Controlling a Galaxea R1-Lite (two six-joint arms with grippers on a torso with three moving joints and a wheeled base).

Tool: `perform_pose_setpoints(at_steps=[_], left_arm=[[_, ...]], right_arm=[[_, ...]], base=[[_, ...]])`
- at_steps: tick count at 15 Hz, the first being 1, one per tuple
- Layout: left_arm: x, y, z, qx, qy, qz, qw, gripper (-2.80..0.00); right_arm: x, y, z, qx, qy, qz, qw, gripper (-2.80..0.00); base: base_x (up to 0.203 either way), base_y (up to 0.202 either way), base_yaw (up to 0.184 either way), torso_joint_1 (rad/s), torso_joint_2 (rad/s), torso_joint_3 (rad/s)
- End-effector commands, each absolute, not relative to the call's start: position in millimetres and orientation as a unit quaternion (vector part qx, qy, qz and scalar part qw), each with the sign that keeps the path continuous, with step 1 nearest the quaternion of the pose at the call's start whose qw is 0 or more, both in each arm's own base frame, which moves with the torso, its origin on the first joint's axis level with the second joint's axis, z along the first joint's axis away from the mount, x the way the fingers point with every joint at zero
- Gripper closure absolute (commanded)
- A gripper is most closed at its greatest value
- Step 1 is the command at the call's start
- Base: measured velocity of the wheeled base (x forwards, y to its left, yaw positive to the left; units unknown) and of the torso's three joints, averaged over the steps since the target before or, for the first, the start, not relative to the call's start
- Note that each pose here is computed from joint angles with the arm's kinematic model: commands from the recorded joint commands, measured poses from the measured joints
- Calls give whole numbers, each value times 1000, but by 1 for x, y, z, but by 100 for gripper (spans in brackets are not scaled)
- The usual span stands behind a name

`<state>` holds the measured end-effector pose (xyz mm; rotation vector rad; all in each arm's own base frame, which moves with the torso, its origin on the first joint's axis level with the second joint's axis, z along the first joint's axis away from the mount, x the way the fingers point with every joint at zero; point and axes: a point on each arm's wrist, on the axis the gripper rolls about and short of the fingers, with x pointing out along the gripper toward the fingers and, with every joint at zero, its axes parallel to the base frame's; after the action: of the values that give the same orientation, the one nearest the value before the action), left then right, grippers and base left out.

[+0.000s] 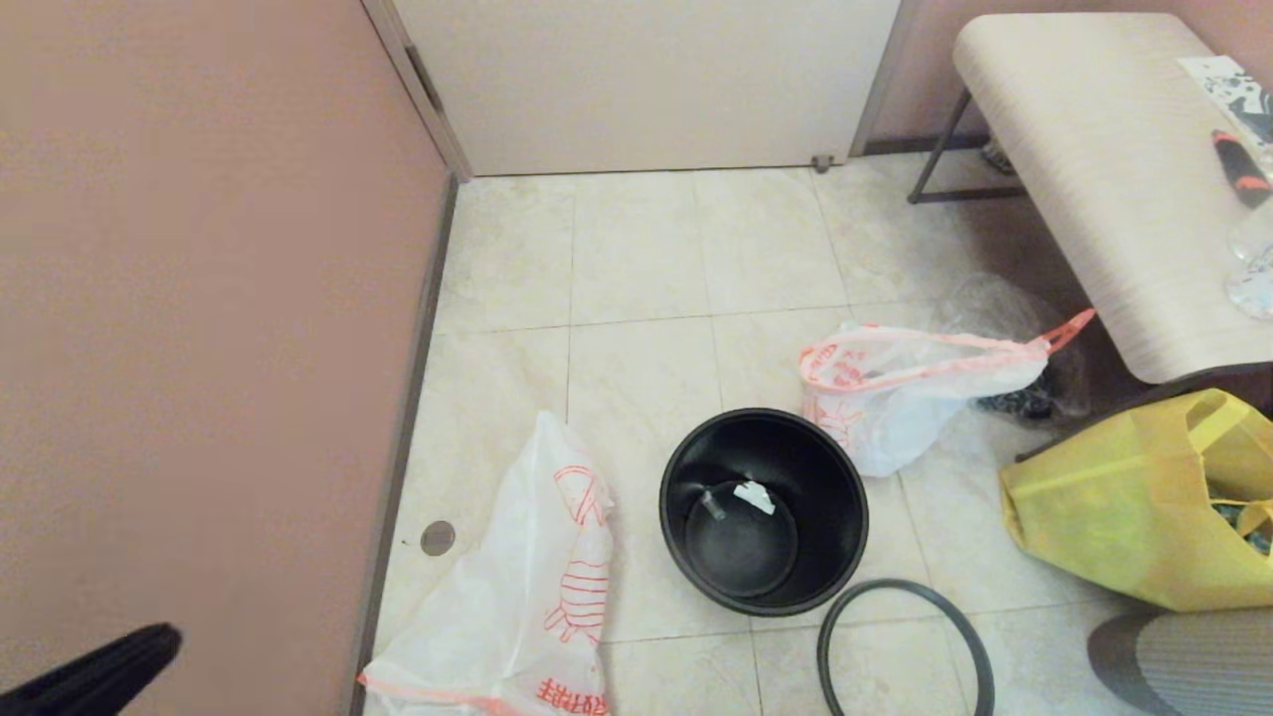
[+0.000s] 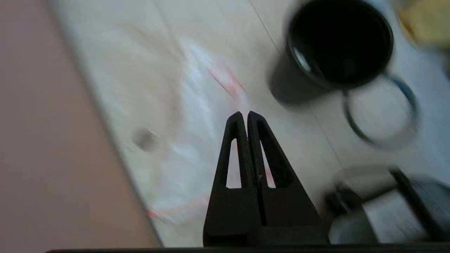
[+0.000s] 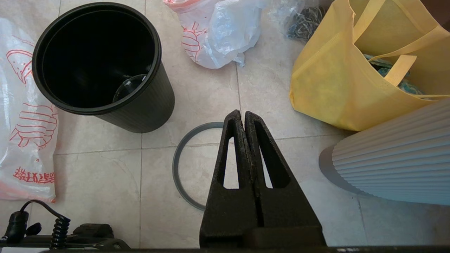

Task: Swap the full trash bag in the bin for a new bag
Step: Pick up a new trash bag

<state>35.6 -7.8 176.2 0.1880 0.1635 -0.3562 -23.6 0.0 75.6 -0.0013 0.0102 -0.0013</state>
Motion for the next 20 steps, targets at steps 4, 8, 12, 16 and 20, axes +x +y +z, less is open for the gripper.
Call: perform_pose_setpoints(at_steps=[4,8,12,16,20], left_arm=[[190,-45,136,77,346,-227,907,0],[307,-112,85,113,384,-148,904,0],[414,-156,79,107,332,-61,935,0],[470,-166,48,116,345,32,931,-280],[483,-149,14,112,376,77,917,-280]], right_arm=[[-24,0,75,-1,6,0,1000,0],[-24,0,75,-1,6,-1,1000,0],[-24,0,75,-1,6,0,1000,0],[-24,0,75,-1,6,0,1000,0],[-24,0,76,-1,6,0,1000,0]], base=[[0,0,0,0,0,0],[0,0,0,0,0,0],[0,0,0,0,0,0],[0,0,0,0,0,0],[0,0,0,0,0,0]])
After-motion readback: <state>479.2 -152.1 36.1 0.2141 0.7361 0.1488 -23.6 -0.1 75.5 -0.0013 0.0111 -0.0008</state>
